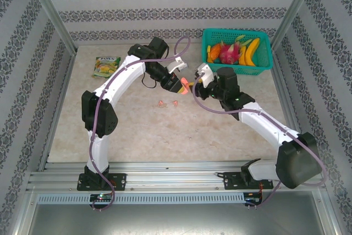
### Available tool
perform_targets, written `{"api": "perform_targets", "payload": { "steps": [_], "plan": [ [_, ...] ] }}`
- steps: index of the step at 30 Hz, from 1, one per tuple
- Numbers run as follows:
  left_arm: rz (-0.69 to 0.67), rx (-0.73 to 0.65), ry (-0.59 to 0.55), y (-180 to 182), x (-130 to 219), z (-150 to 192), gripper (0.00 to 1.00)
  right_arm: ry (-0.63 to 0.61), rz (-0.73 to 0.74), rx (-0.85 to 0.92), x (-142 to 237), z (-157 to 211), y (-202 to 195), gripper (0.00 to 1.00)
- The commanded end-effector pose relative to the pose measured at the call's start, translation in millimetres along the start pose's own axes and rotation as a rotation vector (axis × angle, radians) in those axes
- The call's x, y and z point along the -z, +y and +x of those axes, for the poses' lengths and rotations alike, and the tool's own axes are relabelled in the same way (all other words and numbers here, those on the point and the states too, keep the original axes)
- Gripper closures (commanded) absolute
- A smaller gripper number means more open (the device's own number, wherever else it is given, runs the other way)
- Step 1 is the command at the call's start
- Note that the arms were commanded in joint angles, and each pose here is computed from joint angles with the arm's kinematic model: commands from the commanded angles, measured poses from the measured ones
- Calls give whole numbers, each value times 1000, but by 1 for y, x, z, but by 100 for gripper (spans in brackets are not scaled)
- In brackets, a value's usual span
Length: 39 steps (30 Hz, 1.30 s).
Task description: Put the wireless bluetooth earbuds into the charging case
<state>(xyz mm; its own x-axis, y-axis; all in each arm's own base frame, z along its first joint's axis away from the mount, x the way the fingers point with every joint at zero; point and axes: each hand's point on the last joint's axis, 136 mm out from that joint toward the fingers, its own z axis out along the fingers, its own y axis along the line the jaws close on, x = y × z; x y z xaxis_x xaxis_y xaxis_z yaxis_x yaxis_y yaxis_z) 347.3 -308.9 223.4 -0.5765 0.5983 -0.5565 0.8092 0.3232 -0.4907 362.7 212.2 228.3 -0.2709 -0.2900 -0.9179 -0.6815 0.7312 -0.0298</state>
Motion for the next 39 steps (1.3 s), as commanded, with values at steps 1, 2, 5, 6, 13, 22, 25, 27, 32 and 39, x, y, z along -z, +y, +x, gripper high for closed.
{"api": "perform_targets", "payload": {
  "steps": [1, 2, 5, 6, 13, 22, 25, 27, 32, 39],
  "plan": [
    [-15, -5, -20, 7, 3, 0, 95, -70, 67, -62, 24, -31, -17, 51],
    [-20, -7, -30, 8, 4, 0, 96, -74, 75, -77, 29, -33, -19, 47],
    [-40, -5, -69, 12, 7, -1, 100, -78, 96, -130, 43, -37, -25, 33],
    [-49, -6, -90, 13, 9, -1, 100, -79, 101, -153, 48, -38, -27, 30],
    [-163, -40, -292, 17, 27, -3, 100, -40, 147, -397, 62, -35, -44, 2],
    [-395, -137, -602, 11, 65, 3, 100, -16, 196, -560, 54, -16, -53, 2],
    [-448, -228, -689, 5, 75, 7, 100, -9, 186, -581, 50, -14, -54, 3],
    [-507, -261, -744, 6, 83, 12, 100, -4, 183, -613, 47, -13, -55, 5],
    [-615, -358, -845, 9, 88, 28, 100, 2, 197, -715, 36, -9, -63, 2],
    [-692, -345, -980, 17, 97, 41, 100, 101, 251, -790, 11, 12, -67, 2]
  ]
}}
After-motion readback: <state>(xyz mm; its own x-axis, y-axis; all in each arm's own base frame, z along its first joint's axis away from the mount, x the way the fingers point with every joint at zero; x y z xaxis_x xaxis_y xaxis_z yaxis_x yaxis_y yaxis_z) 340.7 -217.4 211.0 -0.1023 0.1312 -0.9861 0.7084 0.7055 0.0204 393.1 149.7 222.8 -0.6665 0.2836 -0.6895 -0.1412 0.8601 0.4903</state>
